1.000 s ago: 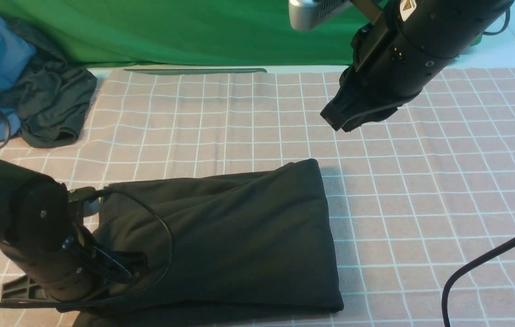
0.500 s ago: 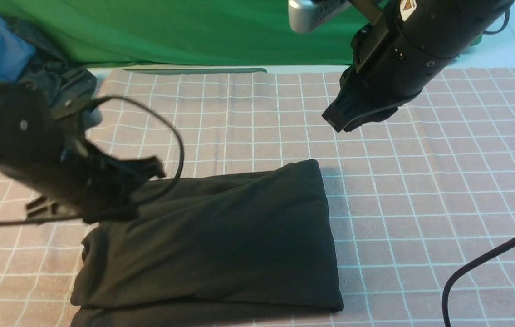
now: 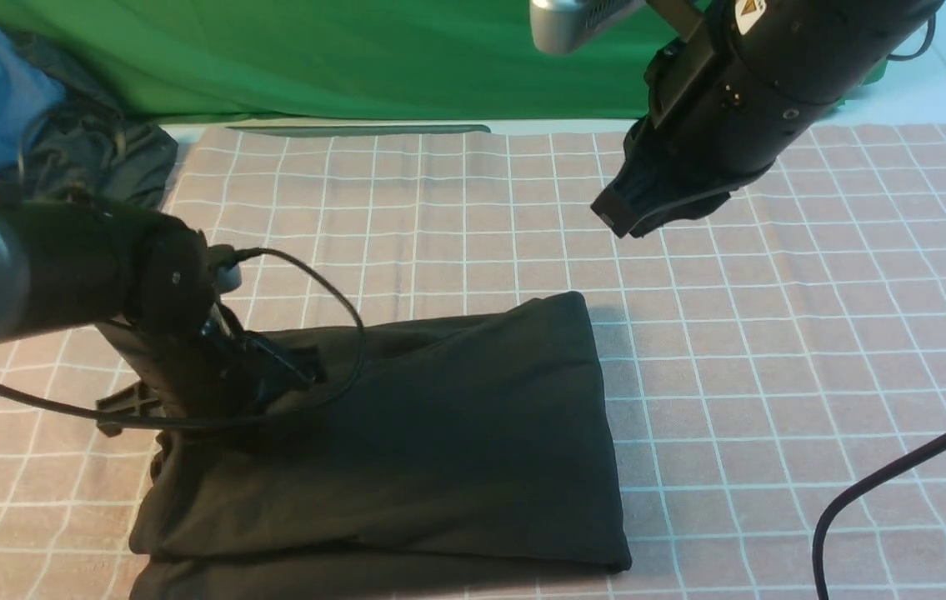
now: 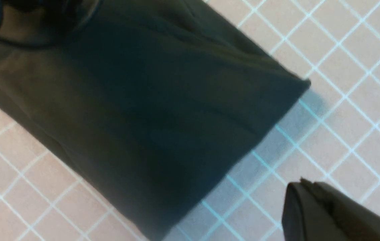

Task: Fold a long-sleeved shirt over a pink coffee tablecloth.

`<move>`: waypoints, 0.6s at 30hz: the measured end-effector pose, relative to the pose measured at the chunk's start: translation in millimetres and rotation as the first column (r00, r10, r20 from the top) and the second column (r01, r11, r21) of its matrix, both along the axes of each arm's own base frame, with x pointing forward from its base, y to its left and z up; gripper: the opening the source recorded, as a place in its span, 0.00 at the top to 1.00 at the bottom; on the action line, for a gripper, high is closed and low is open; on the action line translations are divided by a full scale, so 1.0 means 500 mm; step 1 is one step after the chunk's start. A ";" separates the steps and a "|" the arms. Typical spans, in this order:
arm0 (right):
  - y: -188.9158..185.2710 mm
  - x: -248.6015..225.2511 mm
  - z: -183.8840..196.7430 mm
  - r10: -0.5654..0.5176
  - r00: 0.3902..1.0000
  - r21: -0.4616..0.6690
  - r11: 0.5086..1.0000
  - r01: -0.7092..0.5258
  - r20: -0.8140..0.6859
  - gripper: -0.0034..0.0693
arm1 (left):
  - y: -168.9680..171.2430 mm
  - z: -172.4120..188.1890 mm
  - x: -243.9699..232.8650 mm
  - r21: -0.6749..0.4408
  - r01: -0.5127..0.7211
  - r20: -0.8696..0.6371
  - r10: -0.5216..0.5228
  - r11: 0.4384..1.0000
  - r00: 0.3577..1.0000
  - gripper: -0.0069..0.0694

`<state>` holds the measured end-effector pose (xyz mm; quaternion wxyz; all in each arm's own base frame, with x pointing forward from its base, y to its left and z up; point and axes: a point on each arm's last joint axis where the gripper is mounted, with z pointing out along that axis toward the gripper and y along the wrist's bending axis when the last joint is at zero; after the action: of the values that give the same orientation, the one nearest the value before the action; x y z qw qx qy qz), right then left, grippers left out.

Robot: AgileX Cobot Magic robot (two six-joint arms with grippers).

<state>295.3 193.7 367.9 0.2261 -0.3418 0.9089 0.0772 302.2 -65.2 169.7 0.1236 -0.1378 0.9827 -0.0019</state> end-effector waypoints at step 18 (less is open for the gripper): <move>-0.044 0.008 -0.013 -0.064 0.998 0.001 0.998 0.064 0.004 0.90 | -0.158 0.111 -0.092 -0.364 0.244 0.128 -0.211 0.899 0.969 0.89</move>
<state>299.4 171.8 361.3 0.2305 -0.3126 0.9188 0.0698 256.3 -144.1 225.1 0.1356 -0.0432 0.9670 -0.2111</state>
